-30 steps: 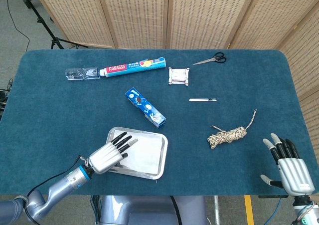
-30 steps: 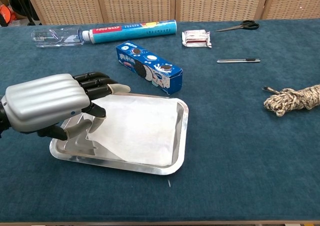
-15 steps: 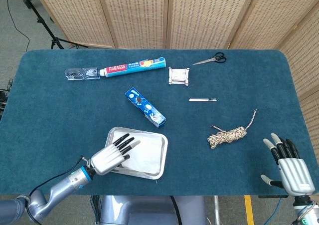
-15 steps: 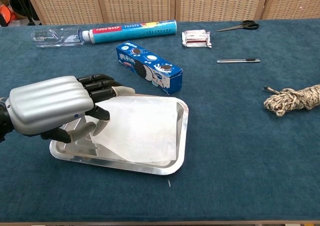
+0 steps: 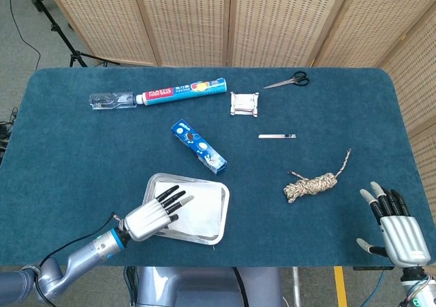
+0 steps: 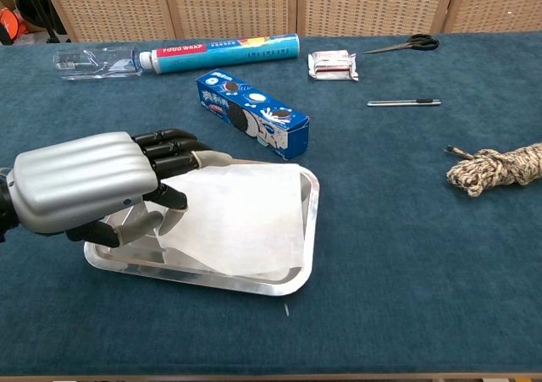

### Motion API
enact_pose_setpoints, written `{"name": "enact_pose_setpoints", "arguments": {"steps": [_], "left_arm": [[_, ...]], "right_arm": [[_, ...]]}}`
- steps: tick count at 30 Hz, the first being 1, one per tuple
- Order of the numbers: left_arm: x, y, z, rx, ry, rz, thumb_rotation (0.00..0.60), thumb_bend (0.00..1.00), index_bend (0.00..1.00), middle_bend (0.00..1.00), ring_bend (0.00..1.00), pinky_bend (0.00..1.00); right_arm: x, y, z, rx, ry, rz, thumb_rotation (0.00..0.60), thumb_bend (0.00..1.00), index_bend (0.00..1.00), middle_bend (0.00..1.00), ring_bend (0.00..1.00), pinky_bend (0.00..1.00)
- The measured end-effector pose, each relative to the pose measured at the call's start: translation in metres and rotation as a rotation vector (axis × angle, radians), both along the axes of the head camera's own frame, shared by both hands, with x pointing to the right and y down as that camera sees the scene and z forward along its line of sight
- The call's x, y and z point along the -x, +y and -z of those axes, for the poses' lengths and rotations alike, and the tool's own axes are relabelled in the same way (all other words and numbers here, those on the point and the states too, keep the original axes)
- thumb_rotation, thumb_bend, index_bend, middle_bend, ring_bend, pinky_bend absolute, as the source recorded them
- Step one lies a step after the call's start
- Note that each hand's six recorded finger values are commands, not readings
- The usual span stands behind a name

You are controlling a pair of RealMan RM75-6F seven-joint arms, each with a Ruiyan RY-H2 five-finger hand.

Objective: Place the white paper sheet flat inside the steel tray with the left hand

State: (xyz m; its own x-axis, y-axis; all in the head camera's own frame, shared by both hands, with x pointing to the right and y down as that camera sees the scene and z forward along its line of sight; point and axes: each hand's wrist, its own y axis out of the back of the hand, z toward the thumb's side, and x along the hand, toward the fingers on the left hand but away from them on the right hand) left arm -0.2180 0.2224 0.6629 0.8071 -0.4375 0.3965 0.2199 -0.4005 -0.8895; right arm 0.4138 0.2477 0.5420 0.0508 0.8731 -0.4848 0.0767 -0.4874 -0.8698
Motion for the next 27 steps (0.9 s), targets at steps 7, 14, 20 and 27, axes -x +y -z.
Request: {"name": "enact_pose_setpoints", "arguments": {"steps": [7, 14, 20, 27], "left_arm": [[-0.001, 0.004, 0.001, 0.005, 0.005, -0.012, 0.600, 0.60, 0.74, 0.02, 0.00, 0.00], [-0.002, 0.009, 0.003, 0.004, 0.012, -0.028, 0.600, 0.60, 0.74, 0.02, 0.00, 0.00], [0.006, 0.003, 0.002, -0.010, -0.016, -0.021, 0.600, 0.60, 0.74, 0.02, 0.00, 0.00], [0.020, -0.006, -0.003, -0.019, -0.054, 0.007, 0.600, 0.60, 0.74, 0.02, 0.00, 0.00]], "right_arm": [[0.000, 0.000, 0.000, 0.001, 0.001, -0.001, 0.600, 0.00, 0.10, 0.00, 0.00, 0.00], [0.000, 0.000, 0.000, 0.001, 0.000, 0.000, 0.600, 0.00, 0.10, 0.00, 0.00, 0.00], [-0.001, 0.000, 0.000, 0.000, 0.001, -0.002, 0.600, 0.00, 0.10, 0.00, 0.00, 0.00], [0.001, 0.001, -0.001, 0.005, 0.003, 0.004, 0.600, 0.00, 0.10, 0.00, 0.00, 0.00]]}}
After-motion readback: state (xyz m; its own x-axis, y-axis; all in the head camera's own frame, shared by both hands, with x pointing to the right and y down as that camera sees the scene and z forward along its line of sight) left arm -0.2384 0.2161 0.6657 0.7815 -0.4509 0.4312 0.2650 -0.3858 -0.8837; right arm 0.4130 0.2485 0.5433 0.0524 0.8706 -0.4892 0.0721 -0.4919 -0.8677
